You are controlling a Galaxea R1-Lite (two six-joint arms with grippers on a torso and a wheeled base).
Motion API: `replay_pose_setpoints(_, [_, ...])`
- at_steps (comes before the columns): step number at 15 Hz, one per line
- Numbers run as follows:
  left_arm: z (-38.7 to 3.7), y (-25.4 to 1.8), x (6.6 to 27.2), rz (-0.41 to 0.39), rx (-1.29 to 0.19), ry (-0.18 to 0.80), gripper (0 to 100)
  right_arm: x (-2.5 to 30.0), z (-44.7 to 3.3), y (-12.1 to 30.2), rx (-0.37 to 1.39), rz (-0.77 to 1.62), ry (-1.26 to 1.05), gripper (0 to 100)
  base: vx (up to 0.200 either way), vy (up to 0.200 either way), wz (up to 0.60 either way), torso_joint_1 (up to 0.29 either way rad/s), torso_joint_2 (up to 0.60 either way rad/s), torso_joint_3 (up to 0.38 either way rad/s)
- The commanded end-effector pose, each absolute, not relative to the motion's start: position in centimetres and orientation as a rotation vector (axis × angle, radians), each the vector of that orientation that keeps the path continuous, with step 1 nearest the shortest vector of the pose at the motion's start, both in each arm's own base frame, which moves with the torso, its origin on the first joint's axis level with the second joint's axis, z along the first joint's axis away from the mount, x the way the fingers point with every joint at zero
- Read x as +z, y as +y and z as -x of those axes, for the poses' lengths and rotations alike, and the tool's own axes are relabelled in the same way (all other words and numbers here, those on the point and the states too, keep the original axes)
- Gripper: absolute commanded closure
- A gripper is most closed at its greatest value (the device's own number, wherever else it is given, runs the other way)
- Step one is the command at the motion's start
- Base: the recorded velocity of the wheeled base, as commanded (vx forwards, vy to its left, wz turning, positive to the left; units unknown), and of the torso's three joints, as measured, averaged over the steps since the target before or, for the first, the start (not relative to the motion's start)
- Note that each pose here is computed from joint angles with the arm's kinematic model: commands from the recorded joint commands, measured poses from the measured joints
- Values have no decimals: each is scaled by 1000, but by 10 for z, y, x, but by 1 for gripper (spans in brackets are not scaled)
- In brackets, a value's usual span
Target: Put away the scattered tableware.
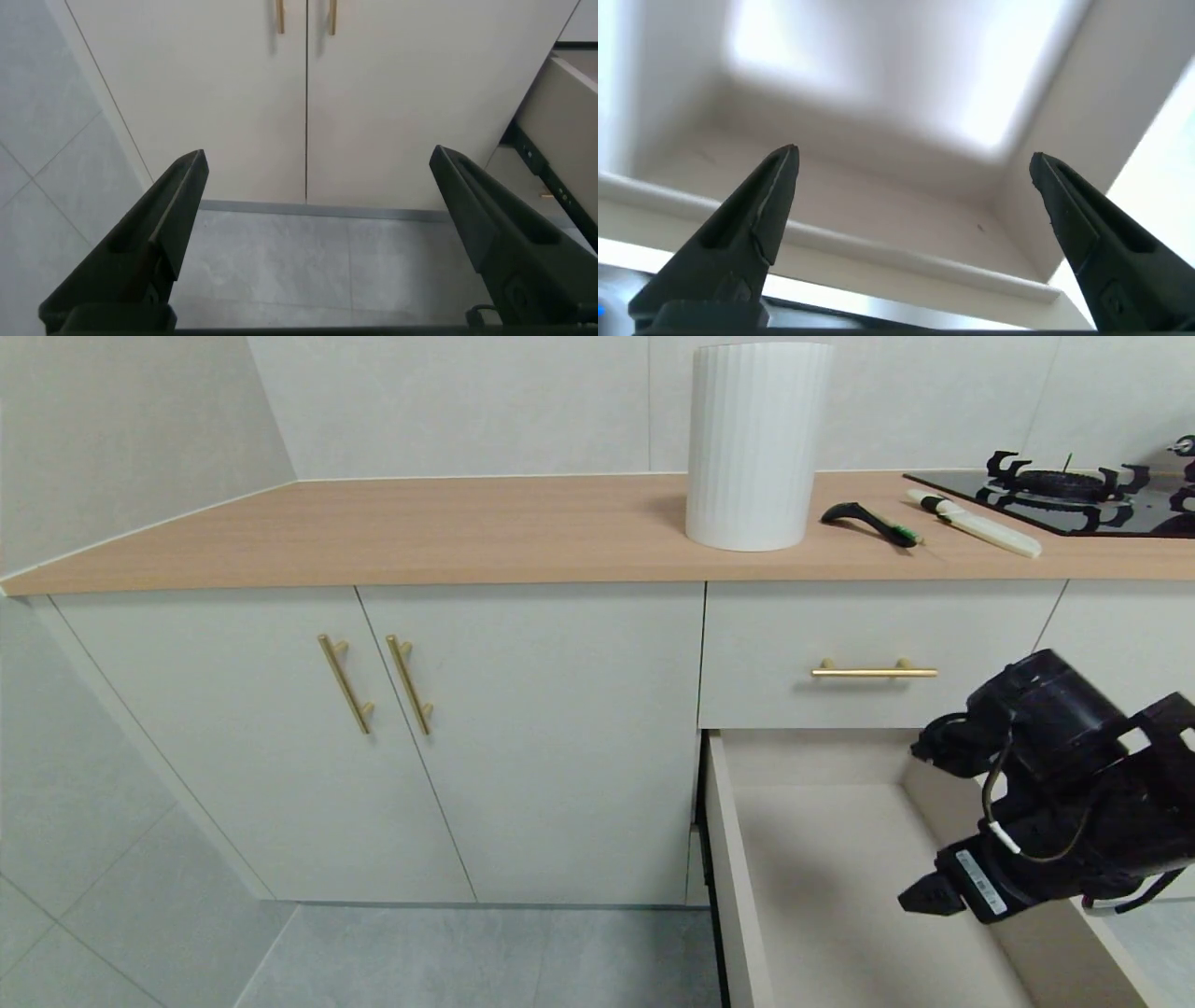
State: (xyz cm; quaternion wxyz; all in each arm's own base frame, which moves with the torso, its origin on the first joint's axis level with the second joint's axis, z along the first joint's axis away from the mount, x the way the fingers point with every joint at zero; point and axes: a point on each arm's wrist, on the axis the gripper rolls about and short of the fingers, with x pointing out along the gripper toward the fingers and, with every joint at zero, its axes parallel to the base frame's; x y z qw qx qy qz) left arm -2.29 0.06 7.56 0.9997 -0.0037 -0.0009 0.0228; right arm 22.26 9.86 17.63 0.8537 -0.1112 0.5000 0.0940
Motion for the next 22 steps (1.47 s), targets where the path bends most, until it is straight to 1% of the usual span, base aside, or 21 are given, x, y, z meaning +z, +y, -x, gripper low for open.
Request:
replay_pose_setpoints(1, [23,1,76,8,46,-2,0,207,-216,86,199,128,918,0,0,0,0,0,0,0])
replay_pose_setpoints(4, [23,1,76,8,46,-2,0,210,-223,81,188,91,858,0,0,0,0,0,0,0])
replay_pose_setpoints(8, [23,1,76,8,46,-2,0,211,-223,81,185,93,855,0,0,0,0,7,-24,-14])
replay_pose_setpoints(11, [23,1,76,8,46,-2,0,210,-223,81,185,93,855,0,0,0,0,54,-206,-251])
replay_pose_setpoints(22, [23,1,76,8,46,-2,0,210,-227,81,181,89,841,0,0,0,0,154,-484,-300])
